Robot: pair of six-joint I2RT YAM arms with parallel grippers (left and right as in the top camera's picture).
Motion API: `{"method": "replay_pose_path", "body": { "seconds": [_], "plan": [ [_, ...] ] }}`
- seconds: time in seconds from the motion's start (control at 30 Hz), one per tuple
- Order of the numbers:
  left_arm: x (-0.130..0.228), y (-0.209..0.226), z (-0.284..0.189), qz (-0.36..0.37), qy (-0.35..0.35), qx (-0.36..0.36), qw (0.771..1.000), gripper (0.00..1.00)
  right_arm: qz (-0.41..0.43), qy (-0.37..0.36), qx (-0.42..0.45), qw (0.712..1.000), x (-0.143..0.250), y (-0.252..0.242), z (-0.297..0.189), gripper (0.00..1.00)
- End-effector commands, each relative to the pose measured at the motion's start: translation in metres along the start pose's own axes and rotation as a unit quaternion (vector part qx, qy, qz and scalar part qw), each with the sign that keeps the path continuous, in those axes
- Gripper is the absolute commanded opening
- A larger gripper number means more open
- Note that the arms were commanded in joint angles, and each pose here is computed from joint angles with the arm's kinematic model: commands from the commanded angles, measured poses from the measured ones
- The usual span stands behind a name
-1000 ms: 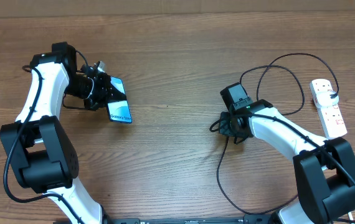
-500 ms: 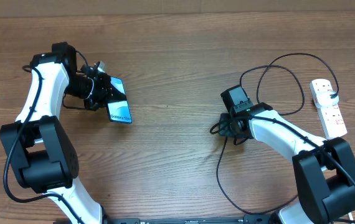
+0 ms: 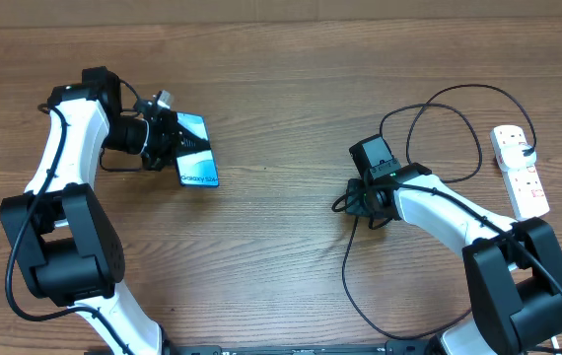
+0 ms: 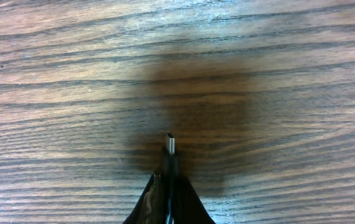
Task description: Plug charger to phone and switch on socket
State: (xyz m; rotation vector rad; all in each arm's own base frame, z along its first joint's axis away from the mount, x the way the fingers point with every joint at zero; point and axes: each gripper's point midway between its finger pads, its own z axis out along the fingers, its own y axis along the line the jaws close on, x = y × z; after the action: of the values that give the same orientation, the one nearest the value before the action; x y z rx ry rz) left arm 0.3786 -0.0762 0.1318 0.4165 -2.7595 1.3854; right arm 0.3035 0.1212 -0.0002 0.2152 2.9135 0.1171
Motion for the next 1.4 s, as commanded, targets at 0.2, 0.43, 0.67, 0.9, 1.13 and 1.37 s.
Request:
{"method": "replay_pose_path", "body": {
  "seconds": [0.2,0.43,0.67,0.9,1.13,1.37],
  "plan": [
    [0.008,-0.049,-0.012,0.058,-0.004,0.098,0.993,0.04,0.005,-0.003,0.005,1.000,-0.001,-0.006,0.003,0.18],
    [0.008,-0.049,-0.012,0.058,-0.004,0.098,0.993,0.04,0.004,-0.021,0.000,1.000,-0.009,-0.003,0.004,0.22],
    [0.008,-0.049,-0.012,0.059,-0.004,0.098,0.993,0.04,0.004,-0.021,0.001,1.000,-0.009,-0.003,0.004,0.09],
    [0.010,-0.059,-0.014,0.086,-0.004,0.129,0.988,0.04,-0.027,-0.017,-0.035,0.999,-0.012,0.011,0.000,0.04],
    [0.018,-0.102,-0.033,0.166,-0.016,0.265,0.950,0.04,-0.116,0.020,-0.351,0.929,-0.011,0.104,-0.081,0.04],
    [0.021,-0.120,-0.044,0.213,-0.033,0.322,0.922,0.04,-0.185,0.049,-0.567,0.802,0.012,0.153,-0.160,0.04]
  ]
}}
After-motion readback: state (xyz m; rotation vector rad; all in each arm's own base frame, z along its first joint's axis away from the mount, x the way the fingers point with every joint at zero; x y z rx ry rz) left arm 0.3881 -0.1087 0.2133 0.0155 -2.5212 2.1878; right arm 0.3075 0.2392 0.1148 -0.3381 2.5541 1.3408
